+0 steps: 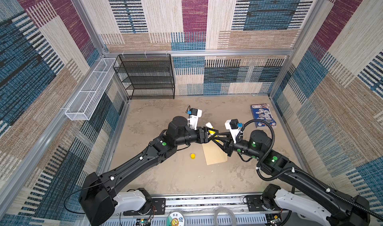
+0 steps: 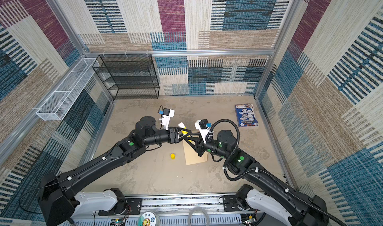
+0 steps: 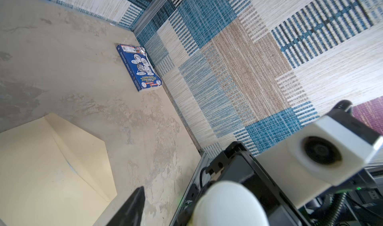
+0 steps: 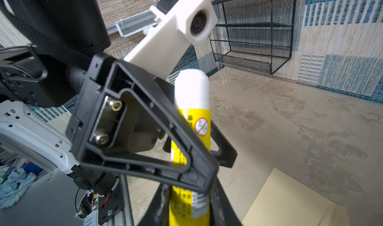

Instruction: Place the letter into the envelope and seal it

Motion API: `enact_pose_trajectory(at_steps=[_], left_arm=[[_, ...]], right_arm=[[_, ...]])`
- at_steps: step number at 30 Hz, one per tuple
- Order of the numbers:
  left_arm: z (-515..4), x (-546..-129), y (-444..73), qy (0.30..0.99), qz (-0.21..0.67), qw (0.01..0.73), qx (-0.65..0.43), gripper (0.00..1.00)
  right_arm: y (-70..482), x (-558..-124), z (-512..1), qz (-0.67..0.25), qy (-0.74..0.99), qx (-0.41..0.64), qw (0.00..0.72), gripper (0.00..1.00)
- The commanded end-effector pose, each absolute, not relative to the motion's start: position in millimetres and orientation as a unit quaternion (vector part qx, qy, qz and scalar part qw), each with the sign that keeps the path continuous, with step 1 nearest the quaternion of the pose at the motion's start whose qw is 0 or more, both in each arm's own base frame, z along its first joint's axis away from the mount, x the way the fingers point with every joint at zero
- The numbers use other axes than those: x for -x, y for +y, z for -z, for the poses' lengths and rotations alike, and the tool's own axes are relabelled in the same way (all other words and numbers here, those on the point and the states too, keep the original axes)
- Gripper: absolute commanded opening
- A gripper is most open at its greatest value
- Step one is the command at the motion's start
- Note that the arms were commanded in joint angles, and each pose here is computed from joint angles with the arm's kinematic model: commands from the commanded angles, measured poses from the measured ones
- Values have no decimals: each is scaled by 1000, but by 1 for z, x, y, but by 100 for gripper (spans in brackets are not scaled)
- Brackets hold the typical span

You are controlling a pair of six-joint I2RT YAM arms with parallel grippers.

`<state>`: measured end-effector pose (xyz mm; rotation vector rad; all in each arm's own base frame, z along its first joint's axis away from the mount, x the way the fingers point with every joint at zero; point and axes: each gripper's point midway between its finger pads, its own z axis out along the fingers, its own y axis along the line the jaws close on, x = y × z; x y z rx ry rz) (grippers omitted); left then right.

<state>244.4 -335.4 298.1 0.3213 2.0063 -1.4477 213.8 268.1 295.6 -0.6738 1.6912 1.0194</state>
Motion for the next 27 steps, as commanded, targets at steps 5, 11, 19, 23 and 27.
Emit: enact_pose_trajectory(at_steps=[5,11,19,23,27], left_arm=[[-319,-252,-324,702,604,374,-60,62],[-319,-251,-326,698,606,376,-58,50],[-319,-250,-330,694,614,372,-61,28],[-318,-250,-332,693,616,369,-63,16],[-318,-250,-333,694,616,366,-66,10]], right_arm=[[270,-215,-320,-451,677,260,520,3],[273,-216,-320,-461,677,254,514,2],[276,-216,-319,-467,677,253,509,2],[275,-215,-318,-464,677,255,512,2],[273,-214,-315,-458,679,259,512,10]])
